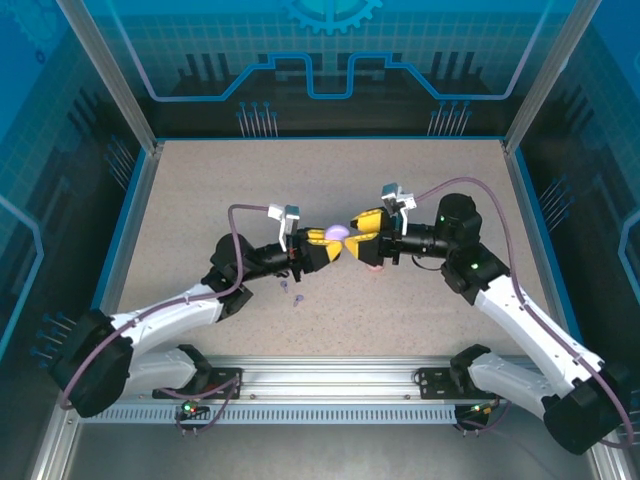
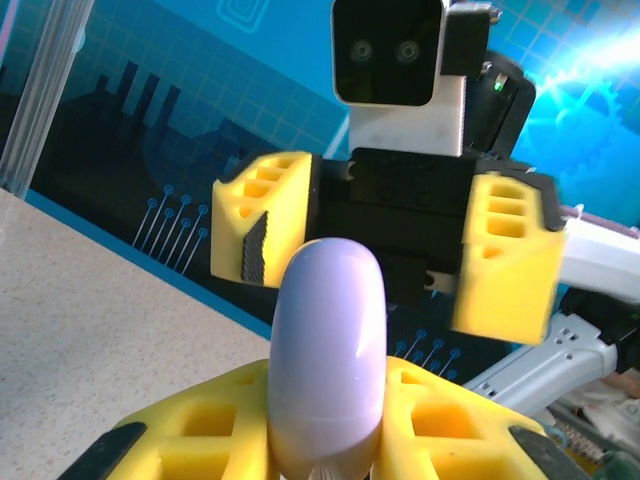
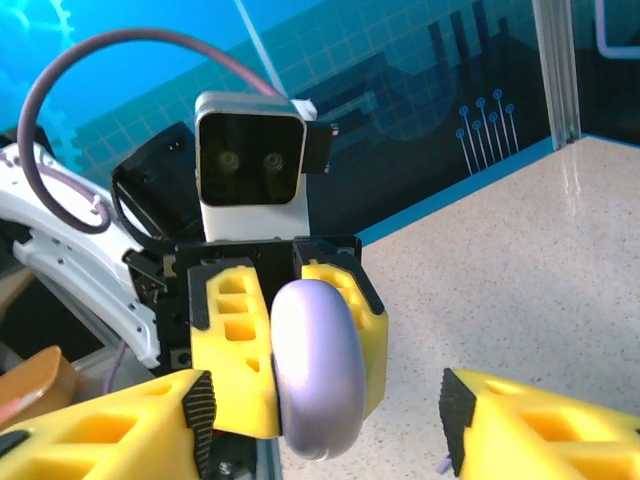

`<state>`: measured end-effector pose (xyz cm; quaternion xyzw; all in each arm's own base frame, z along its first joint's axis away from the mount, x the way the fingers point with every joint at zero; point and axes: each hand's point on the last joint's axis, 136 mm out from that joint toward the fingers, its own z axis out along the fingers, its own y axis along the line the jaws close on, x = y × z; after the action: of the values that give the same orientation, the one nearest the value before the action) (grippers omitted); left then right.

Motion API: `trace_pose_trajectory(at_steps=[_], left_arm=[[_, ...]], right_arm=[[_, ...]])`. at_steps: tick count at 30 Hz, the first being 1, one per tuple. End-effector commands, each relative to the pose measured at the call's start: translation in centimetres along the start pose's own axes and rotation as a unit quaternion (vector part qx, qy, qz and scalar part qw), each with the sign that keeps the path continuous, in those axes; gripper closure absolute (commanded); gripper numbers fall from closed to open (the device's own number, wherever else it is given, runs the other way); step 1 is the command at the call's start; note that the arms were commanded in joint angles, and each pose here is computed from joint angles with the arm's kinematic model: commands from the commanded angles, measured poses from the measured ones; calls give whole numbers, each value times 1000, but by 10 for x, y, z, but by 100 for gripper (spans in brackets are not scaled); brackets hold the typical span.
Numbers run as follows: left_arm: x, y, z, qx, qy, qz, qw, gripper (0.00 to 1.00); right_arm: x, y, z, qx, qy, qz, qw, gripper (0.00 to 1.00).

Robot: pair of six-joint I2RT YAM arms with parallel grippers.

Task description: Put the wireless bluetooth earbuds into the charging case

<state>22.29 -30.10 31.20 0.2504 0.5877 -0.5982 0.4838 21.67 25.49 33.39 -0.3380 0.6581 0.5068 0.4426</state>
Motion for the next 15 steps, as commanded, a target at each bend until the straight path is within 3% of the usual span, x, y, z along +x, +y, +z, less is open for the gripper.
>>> trace_pose_trajectory(at_steps=[1, 4, 5, 6, 15], left_arm=[[-1, -11, -2, 6, 27, 53, 998, 77], [11, -10, -6, -6, 65, 84, 994, 78], [13, -11, -7, -8, 76, 96, 992, 78], [15, -11, -8, -12, 87, 109, 990, 79], [14, -16, -12, -16, 113, 190, 975, 83]], right_arm=[[-5, 8, -13, 24, 25, -54, 998, 24], [3, 11, -17, 32, 68, -88, 993, 13], [4, 12, -17, 30, 77, -98, 992, 3], [4, 15, -16, 23, 82, -110, 990, 0], [8, 17, -6, 11, 104, -181, 978, 0]])
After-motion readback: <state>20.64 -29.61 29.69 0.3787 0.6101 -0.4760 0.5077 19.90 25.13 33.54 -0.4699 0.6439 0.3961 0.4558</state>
